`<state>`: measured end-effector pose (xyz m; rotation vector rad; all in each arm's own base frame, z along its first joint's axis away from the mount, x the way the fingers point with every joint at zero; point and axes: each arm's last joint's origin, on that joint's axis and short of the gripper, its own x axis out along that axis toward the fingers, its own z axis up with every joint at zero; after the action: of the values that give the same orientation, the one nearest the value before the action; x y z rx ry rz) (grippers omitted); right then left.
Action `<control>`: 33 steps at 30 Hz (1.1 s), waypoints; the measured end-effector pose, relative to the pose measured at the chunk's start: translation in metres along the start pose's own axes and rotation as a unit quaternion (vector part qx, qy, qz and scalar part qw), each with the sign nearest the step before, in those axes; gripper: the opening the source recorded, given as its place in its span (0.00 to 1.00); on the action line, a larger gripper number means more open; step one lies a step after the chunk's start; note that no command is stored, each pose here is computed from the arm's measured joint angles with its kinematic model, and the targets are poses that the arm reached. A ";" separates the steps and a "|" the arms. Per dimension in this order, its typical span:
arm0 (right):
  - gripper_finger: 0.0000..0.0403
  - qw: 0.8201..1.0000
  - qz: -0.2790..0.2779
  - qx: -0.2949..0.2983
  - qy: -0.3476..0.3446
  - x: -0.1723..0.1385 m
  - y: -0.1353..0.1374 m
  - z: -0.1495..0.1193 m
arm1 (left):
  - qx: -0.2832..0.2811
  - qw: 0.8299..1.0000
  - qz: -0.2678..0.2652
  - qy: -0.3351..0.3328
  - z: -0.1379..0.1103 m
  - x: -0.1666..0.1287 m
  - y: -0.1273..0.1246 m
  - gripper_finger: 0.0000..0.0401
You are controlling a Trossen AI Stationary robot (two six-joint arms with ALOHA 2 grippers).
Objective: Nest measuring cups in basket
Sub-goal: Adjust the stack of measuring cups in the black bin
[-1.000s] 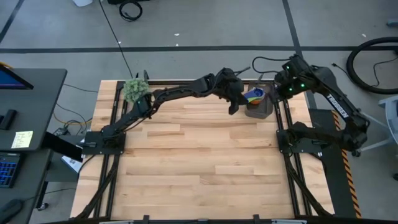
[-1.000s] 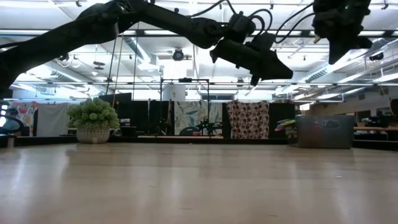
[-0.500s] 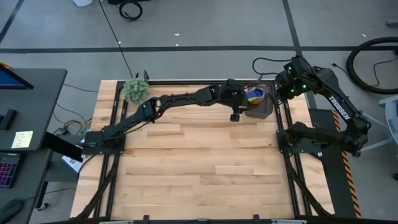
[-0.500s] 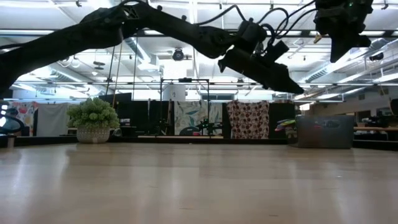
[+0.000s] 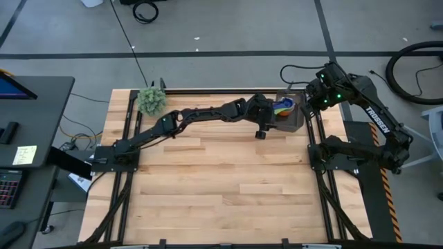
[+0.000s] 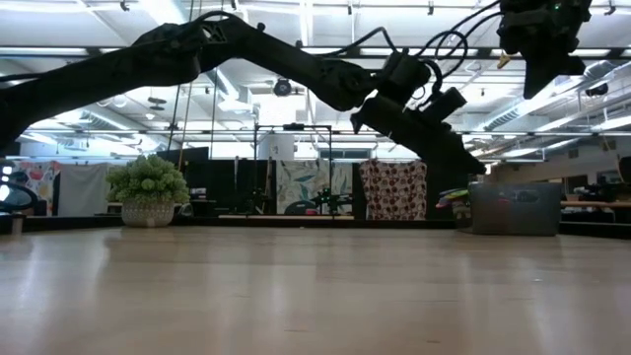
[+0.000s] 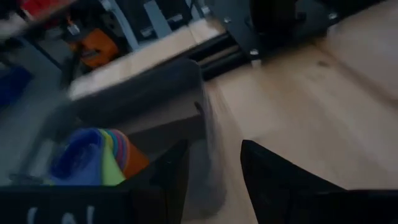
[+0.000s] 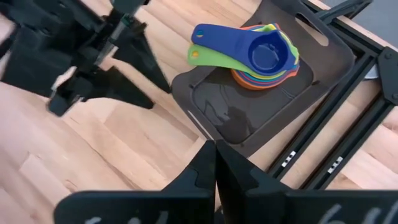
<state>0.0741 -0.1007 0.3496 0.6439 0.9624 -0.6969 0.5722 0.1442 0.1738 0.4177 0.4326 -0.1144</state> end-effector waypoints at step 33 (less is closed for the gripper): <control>0.02 0.982 -0.086 0.168 0.029 0.004 -0.006 -0.001 | 0.046 0.999 0.011 0.006 -0.020 0.011 0.001 0.38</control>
<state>0.0707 -0.1041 0.3442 0.8875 0.9707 -1.0115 0.5746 0.1528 0.1532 0.5131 0.4358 -0.1105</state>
